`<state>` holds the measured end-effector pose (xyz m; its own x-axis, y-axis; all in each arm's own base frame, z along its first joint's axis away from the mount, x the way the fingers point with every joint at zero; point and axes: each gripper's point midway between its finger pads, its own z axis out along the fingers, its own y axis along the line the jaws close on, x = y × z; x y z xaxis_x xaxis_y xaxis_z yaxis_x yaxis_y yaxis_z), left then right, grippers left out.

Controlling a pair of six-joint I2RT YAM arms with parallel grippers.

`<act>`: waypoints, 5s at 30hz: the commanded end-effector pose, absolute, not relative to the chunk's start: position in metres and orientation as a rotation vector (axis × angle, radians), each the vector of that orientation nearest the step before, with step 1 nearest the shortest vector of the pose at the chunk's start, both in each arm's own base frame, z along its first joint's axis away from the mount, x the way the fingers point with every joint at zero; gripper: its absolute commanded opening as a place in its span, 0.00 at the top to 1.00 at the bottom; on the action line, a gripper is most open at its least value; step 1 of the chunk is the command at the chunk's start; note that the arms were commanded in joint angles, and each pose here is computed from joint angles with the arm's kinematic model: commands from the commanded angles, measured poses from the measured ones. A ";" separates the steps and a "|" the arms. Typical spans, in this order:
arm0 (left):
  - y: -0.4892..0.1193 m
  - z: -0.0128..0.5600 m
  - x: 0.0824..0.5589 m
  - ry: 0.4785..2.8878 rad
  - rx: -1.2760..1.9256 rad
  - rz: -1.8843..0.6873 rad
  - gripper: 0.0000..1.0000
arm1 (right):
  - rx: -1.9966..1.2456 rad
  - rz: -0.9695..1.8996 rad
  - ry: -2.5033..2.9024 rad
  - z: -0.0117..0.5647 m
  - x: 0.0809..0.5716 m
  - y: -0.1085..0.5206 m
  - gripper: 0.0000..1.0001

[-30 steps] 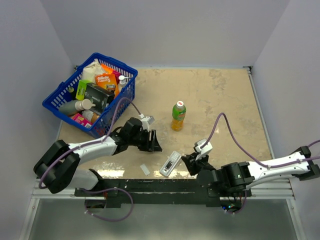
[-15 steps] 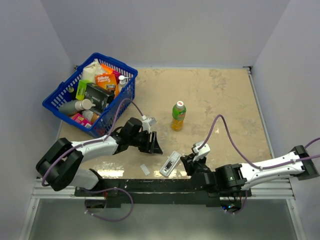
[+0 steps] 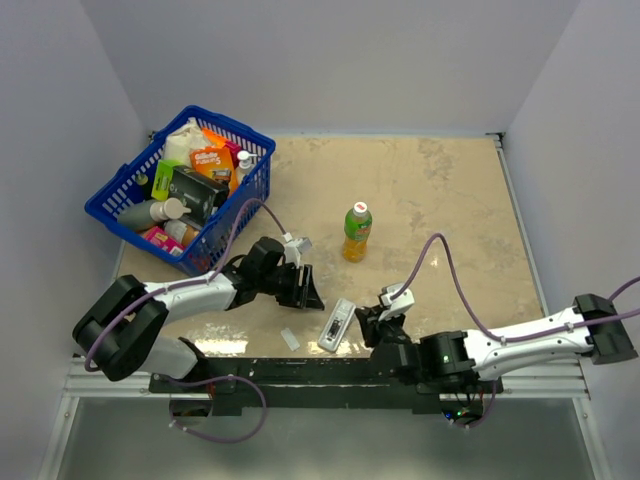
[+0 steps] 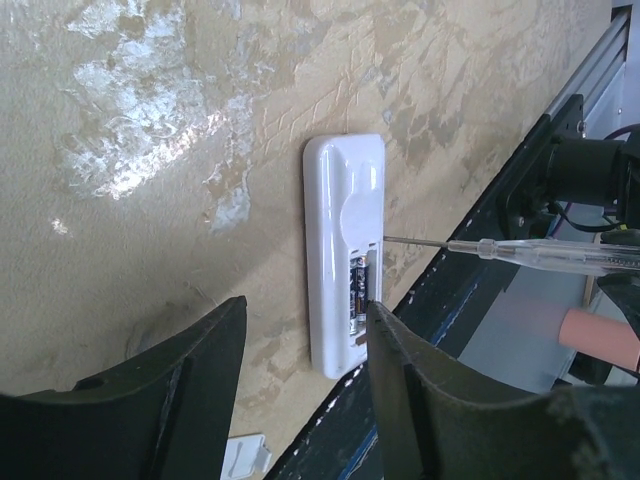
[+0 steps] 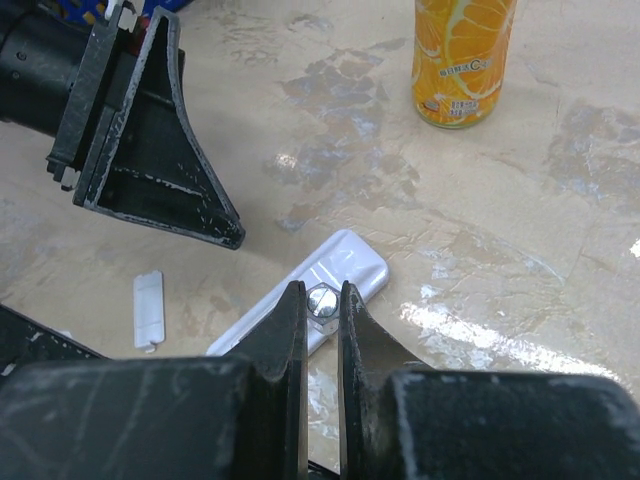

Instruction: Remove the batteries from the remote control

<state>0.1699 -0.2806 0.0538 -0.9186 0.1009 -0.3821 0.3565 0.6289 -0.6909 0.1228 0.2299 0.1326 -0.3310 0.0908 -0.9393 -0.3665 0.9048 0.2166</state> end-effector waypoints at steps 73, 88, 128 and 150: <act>-0.278 0.052 0.173 2.545 0.373 -1.274 0.49 | -0.636 0.712 1.651 0.159 0.112 0.284 1.00; -0.280 0.048 0.174 2.556 0.374 -1.283 0.49 | -0.675 0.639 1.684 0.133 0.116 0.284 1.00; -0.274 0.022 0.138 2.645 0.438 -1.280 0.67 | -0.493 0.708 1.934 0.081 0.090 0.258 1.00; -0.261 0.003 0.136 2.712 0.443 -1.152 0.67 | -0.479 0.691 2.048 0.064 0.059 0.253 1.00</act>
<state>0.1360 -0.2731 0.0194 -0.9442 0.1956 -0.2650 0.3291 0.5926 -0.7352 0.0861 0.2670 0.1217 -0.4032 0.1315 -0.9056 -0.5353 0.7687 0.3500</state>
